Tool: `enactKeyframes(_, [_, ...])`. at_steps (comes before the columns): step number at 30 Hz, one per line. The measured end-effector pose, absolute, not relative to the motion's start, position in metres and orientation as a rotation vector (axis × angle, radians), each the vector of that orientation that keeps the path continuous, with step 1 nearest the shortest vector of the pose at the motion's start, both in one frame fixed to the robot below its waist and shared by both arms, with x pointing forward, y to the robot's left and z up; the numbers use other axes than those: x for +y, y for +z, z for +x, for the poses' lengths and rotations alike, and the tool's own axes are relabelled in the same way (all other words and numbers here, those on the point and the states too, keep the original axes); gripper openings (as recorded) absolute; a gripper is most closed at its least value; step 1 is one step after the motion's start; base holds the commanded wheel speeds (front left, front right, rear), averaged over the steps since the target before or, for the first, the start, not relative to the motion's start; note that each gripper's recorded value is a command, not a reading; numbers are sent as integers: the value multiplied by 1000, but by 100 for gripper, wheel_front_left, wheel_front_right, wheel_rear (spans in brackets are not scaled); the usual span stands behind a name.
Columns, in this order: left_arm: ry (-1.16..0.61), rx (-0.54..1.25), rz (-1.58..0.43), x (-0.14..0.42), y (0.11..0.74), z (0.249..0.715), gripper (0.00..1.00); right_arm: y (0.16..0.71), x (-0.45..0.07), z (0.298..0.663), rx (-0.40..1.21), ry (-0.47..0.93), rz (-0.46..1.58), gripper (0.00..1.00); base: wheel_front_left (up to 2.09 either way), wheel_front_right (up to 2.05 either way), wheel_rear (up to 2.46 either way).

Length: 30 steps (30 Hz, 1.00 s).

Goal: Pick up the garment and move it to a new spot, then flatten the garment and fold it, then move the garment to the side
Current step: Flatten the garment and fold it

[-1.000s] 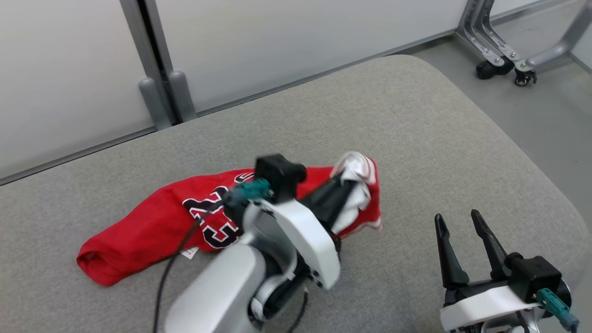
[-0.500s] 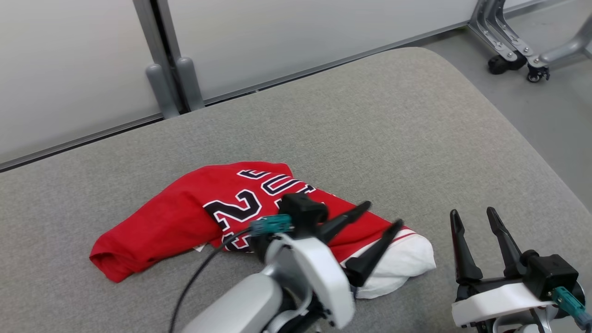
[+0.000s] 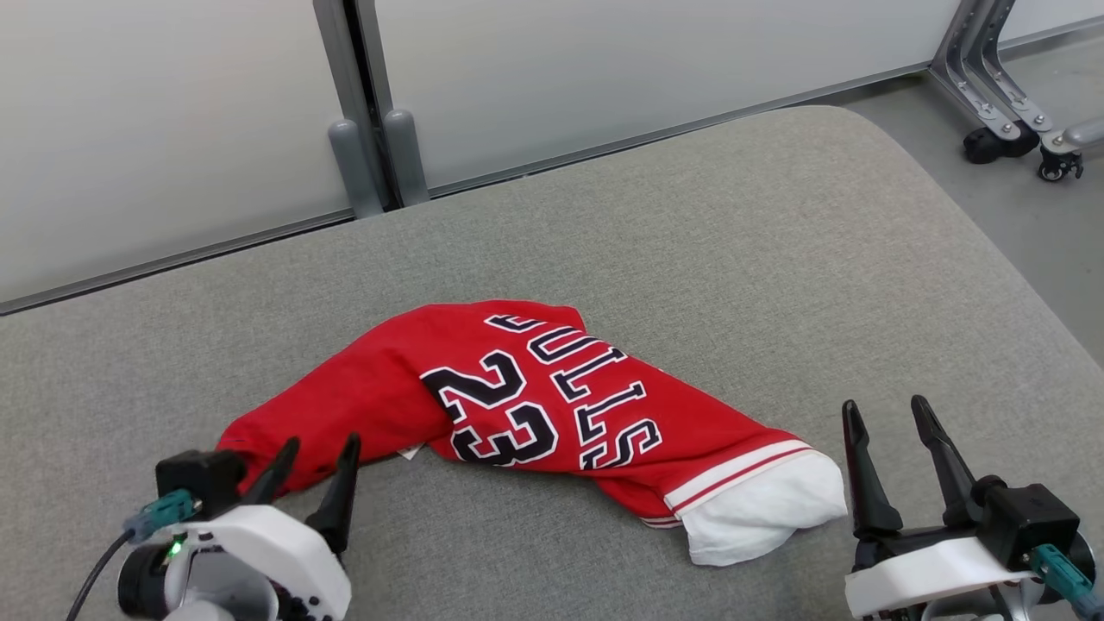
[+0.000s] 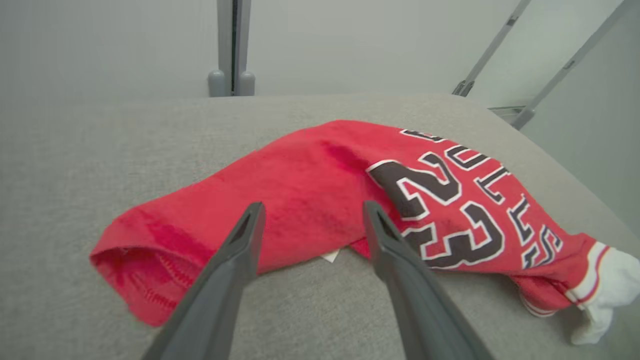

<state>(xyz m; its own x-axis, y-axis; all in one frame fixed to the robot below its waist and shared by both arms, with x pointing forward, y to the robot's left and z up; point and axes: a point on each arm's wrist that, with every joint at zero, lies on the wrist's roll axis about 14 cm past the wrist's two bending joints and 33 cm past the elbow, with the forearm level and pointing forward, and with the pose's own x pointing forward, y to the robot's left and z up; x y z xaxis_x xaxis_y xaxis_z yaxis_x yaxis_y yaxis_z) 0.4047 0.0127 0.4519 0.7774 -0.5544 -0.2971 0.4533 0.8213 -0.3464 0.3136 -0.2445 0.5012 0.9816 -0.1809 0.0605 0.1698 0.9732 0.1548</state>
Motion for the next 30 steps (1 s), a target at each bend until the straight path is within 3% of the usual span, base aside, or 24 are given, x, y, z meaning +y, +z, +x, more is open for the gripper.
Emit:
enactKeyframes(9, [-384,605,-323,52,385,394,100,494,-236,324,-45,-146,138,100,0,0,0])
enactKeyframes(20, [-363,601,-423,44,376,419,100,488,-236,331,-21,-144,124,100,0,0,0])
enactKeyframes(21, [-362,595,-428,44,376,422,53,487,-236,332,-19,-143,123,100,0,0,0])
enactKeyframes(22, [-361,589,-429,45,377,425,22,487,-235,332,-18,-141,123,100,0,0,0])
enactKeyframes(23, [-376,587,-425,44,377,428,0,487,-234,333,-18,-136,124,100,0,0,0])
enactKeyframes(30, [-413,387,-426,48,428,458,0,491,-234,332,-33,-136,127,100,0,0,0])
